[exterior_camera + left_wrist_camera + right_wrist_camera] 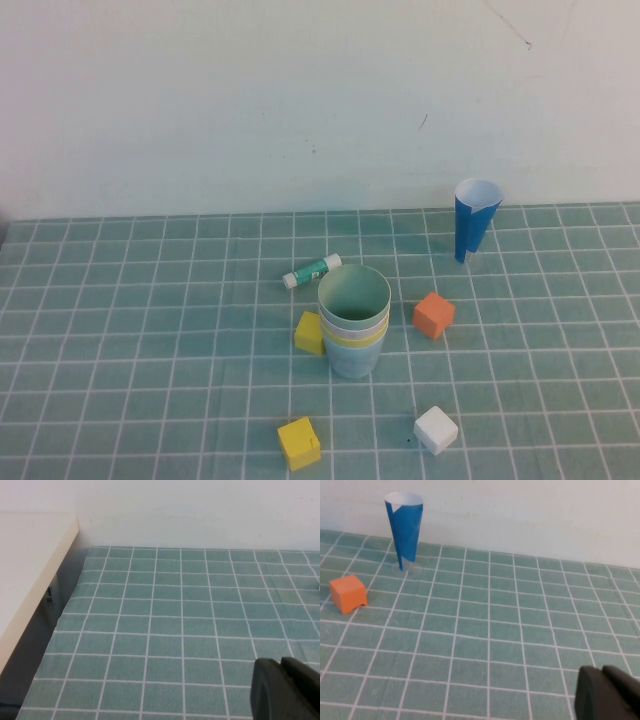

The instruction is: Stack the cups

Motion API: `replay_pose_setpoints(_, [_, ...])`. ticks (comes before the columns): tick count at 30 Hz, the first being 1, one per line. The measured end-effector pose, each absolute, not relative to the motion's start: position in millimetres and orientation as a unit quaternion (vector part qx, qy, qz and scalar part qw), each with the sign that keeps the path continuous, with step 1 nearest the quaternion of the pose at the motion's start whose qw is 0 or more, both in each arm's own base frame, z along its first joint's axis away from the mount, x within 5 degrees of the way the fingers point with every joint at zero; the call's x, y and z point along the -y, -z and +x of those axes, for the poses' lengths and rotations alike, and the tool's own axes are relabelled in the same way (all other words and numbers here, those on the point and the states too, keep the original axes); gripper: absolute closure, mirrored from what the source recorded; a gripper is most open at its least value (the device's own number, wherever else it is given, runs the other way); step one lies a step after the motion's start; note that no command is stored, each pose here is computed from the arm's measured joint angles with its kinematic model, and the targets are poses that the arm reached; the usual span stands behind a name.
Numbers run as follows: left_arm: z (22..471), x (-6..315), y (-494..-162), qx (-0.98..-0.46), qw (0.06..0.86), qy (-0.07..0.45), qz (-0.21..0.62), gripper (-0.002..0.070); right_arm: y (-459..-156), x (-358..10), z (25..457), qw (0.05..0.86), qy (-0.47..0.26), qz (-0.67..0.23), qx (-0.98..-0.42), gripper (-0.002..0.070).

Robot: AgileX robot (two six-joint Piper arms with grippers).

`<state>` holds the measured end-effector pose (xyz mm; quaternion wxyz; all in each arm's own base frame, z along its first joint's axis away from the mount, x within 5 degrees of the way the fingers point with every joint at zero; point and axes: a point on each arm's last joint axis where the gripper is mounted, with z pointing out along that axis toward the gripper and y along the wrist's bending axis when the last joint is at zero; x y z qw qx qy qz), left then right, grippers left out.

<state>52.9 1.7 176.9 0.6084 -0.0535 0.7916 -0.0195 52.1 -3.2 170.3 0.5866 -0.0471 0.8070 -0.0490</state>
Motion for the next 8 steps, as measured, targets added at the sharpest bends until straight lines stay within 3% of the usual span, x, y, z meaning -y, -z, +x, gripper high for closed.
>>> replay_pose_setpoints(8, [52.9,-1.7,-176.7,-0.792,0.607,0.020,-0.054,0.0677,-170.3,3.2,52.1,0.587,0.049,-0.047,-0.807,0.0678])
